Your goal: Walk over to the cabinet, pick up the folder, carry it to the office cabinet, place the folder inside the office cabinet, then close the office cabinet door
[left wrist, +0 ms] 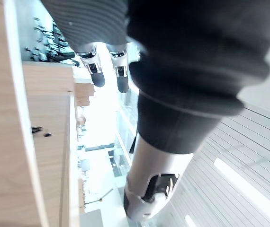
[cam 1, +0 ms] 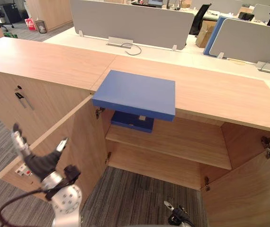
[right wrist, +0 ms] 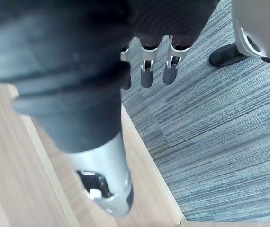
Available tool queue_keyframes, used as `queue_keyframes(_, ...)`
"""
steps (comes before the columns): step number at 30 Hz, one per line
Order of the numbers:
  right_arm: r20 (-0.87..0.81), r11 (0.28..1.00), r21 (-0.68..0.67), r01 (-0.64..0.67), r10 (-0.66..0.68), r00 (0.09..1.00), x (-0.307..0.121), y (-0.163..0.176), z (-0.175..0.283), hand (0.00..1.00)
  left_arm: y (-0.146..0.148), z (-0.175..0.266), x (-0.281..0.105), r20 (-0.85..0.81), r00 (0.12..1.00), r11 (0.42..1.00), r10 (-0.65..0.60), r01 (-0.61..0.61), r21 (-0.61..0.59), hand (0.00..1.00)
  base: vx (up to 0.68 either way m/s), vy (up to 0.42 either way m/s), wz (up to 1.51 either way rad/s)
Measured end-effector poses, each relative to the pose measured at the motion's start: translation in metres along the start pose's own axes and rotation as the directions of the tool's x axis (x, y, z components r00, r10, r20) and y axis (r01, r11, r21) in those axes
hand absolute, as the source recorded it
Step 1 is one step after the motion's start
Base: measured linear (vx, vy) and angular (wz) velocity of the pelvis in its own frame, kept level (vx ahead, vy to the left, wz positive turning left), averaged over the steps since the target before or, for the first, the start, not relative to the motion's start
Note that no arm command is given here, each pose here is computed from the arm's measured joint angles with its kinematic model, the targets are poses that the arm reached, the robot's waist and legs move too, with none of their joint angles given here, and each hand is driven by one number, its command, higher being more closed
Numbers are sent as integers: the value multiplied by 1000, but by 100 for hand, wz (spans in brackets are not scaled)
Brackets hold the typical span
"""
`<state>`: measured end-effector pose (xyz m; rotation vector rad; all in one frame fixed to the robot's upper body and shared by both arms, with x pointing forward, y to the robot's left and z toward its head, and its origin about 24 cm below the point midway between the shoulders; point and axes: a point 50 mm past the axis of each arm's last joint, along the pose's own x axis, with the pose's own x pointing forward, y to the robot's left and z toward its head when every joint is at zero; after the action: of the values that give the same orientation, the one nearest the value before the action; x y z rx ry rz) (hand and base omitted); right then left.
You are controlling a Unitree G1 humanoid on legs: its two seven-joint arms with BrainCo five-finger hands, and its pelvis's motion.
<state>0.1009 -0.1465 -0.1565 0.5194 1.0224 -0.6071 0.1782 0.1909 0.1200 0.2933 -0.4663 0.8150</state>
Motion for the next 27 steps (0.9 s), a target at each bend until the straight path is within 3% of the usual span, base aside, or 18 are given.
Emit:
queue_keyframes(2,-14,1000,-3,7,-7,1000,1,-2,-3,0,-16,7,3,75,996,998,-54,52,39,0,-13,5,-16)
queue_keyframes(7,-25,1000,29,5,-5,1000,4,-3,0,0,-51,8,16,255,927,938,-275,199,285,0,23,3,-26)
queue_keyframes(12,-19,995,89,34,-33,999,7,-13,5,0,-58,4,30,335,864,868,-376,202,453,0,14,-8,-16)
queue_keyframes(16,-12,991,119,67,-66,998,9,-25,11,0,-56,-19,40,293,819,756,-493,237,611,0,-8,-12,-5)
queue_keyframes(27,-14,979,184,93,-92,996,10,-34,15,0,-50,-58,44,133,774,561,-619,317,765,0,-76,23,-6)
